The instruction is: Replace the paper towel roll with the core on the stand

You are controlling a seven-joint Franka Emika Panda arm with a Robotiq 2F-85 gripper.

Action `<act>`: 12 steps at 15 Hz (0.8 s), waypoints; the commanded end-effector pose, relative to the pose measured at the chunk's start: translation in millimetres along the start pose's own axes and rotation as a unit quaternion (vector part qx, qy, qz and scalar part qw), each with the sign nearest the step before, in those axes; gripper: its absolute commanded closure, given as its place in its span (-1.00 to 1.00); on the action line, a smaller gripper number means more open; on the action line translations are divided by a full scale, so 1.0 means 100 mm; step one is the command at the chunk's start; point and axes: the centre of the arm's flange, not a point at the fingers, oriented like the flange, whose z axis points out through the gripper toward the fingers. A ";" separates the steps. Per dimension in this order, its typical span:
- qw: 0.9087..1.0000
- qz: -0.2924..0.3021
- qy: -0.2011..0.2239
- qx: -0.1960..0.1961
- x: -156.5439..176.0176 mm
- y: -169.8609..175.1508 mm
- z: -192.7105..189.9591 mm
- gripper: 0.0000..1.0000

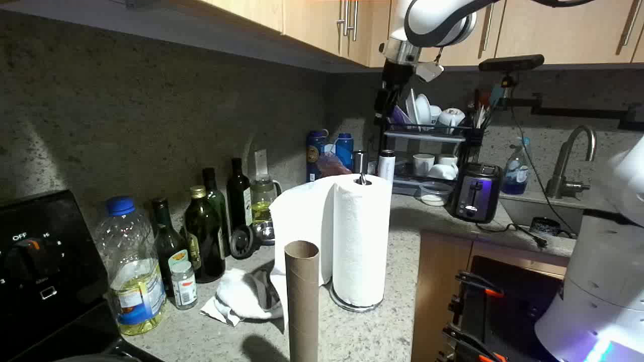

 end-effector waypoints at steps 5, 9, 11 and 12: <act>1.000 0.000 0.000 0.000 0.00 0.00 0.00 -1.00; 1.000 -0.006 -0.003 -0.003 0.04 -0.16 0.08 -1.00; 1.000 -0.007 -0.009 0.003 0.08 -0.27 0.16 -1.00; 1.000 -0.003 -0.015 0.001 0.08 -0.34 0.18 -1.00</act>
